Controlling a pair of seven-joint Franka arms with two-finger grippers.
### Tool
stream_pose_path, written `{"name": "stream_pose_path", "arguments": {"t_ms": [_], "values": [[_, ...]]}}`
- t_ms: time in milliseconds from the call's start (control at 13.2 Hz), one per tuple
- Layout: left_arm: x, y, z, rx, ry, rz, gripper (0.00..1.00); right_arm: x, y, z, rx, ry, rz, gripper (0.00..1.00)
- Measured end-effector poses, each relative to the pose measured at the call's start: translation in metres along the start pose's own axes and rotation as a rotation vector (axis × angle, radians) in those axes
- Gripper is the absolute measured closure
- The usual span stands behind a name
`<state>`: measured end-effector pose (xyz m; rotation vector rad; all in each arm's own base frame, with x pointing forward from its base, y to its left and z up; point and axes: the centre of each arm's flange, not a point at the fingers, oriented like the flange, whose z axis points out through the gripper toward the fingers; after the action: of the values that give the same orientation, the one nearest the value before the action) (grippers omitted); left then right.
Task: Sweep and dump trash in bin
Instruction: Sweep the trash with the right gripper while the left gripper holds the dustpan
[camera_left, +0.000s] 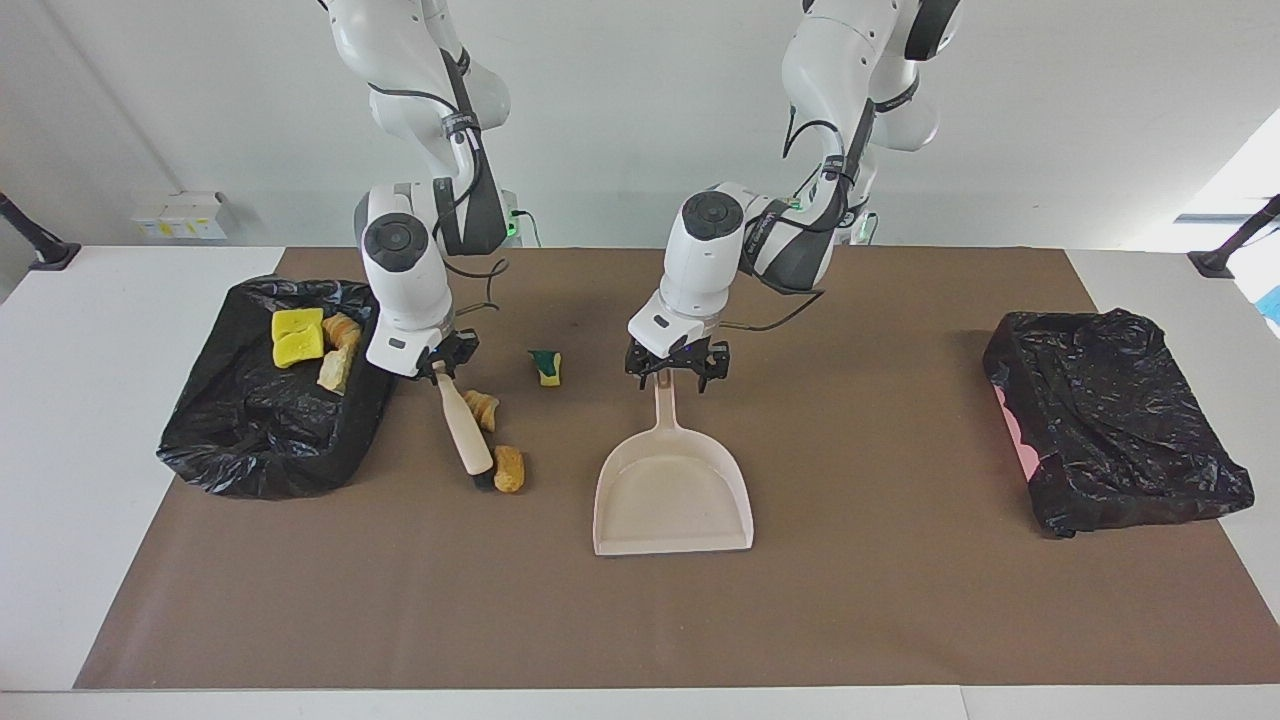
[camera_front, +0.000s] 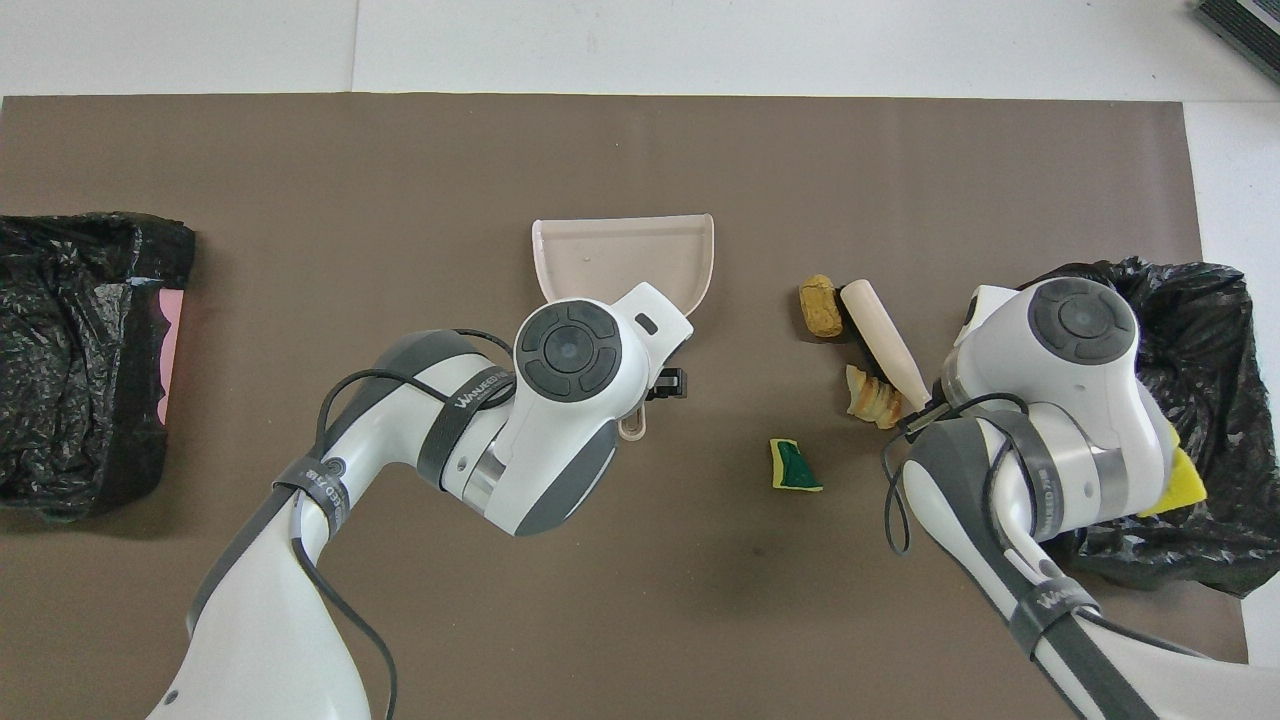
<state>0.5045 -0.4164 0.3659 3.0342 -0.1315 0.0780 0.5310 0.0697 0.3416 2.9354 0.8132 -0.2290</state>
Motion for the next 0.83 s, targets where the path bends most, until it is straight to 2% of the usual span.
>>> {"name": "stream_pose_path", "arguments": {"t_ms": [302, 377, 679, 830], "values": [[-0.005, 0.005, 0.009, -0.003, 0.002, 0.011, 0.11, 0.011, -0.026, -0.004, -0.011, 0.006, -0.25, 0.75], [-0.005, 0.005, 0.011, -0.002, 0.0, 0.012, 0.19, 0.013, -0.031, -0.005, -0.014, 0.008, -0.314, 0.75], [-0.002, 0.001, 0.012, 0.001, 0.004, 0.005, 0.68, 0.018, -0.032, -0.012, -0.026, 0.021, -0.543, 0.75], [0.003, -0.004, 0.011, 0.005, 0.01, -0.001, 0.69, 0.023, -0.03, -0.021, -0.038, 0.036, -0.627, 0.75]]}}
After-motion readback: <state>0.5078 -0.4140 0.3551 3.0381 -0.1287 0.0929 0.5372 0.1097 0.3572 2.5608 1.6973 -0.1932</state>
